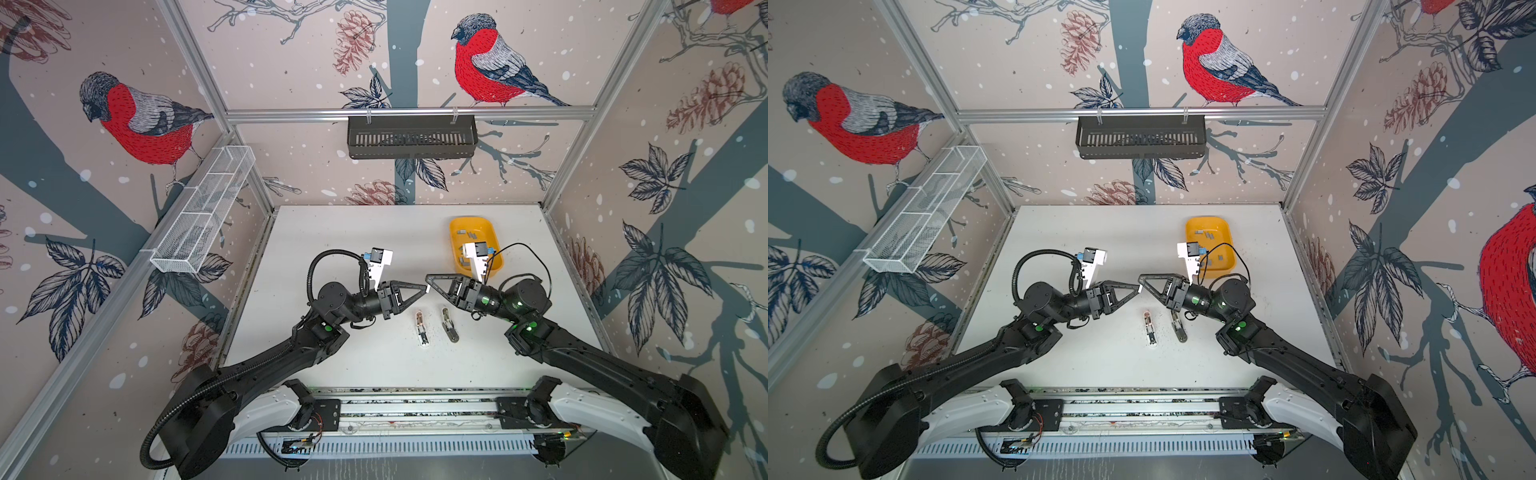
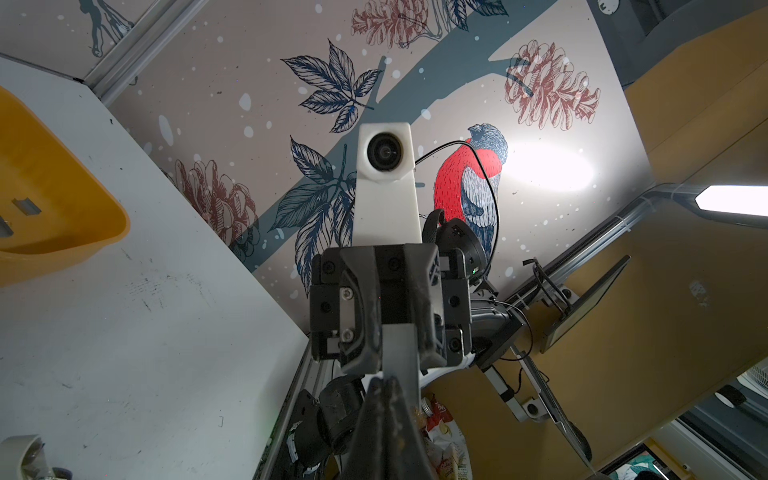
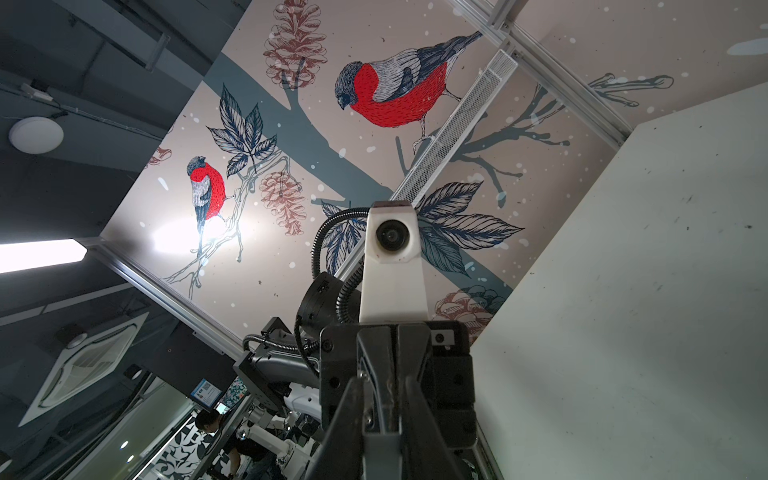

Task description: Load the staples into the stapler

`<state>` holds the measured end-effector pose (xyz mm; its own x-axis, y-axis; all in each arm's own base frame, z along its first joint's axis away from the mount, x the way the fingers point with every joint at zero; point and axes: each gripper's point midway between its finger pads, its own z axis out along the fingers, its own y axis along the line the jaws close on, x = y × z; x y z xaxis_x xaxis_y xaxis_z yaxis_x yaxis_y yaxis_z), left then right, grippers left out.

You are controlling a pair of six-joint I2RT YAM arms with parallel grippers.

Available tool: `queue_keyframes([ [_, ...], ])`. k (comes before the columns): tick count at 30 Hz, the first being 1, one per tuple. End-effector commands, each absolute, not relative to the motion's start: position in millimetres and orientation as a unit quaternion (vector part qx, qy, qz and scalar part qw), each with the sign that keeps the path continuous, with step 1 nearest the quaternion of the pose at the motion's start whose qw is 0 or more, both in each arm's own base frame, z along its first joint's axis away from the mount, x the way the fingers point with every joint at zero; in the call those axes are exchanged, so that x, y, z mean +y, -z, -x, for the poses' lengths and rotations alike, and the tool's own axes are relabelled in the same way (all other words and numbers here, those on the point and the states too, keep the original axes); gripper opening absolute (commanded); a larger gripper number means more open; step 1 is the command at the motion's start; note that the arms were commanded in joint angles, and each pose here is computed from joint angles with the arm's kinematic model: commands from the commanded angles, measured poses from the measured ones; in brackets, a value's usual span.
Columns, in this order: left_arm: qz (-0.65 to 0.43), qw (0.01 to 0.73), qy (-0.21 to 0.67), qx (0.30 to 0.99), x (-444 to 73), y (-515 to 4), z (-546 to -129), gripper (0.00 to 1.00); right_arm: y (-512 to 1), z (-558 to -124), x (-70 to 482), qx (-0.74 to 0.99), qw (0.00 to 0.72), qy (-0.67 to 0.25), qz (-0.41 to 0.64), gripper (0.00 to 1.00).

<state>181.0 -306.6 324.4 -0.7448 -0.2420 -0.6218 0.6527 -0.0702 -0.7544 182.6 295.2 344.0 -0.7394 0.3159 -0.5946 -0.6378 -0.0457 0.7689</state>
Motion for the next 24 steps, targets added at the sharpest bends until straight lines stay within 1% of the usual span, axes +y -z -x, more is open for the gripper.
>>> queue_keyframes([
  [1, -0.176, 0.326, 0.714, 0.594, -305, -331, -180, 0.00, -352, -182, 294, 0.593, 0.347, -0.713, 0.137, 0.17],
  [3, -0.175, 0.326, 0.713, 0.596, -305, -331, -180, 0.00, -351, -182, 294, 0.594, 0.346, -0.713, 0.136, 0.17],
  [4, -0.175, 0.325, 0.713, 0.596, -305, -330, -180, 0.03, -351, -182, 295, 0.594, 0.346, -0.713, 0.137, 0.17],
  [8, -0.173, 0.325, 0.712, 0.598, -305, -330, -181, 0.21, -351, -183, 294, 0.594, 0.347, -0.713, 0.136, 0.16],
  [13, -0.170, 0.329, 0.709, 0.600, -302, -330, -181, 0.34, -348, -183, 294, 0.597, 0.347, -0.711, 0.135, 0.16],
  [19, -0.164, 0.341, 0.697, 0.609, -292, -331, -185, 0.34, -343, -184, 290, 0.607, 0.353, -0.699, 0.134, 0.16],
  [24, -0.164, 0.351, 0.680, 0.622, -280, -333, -189, 0.33, -326, -189, 280, 0.638, 0.364, -0.667, 0.125, 0.17],
])
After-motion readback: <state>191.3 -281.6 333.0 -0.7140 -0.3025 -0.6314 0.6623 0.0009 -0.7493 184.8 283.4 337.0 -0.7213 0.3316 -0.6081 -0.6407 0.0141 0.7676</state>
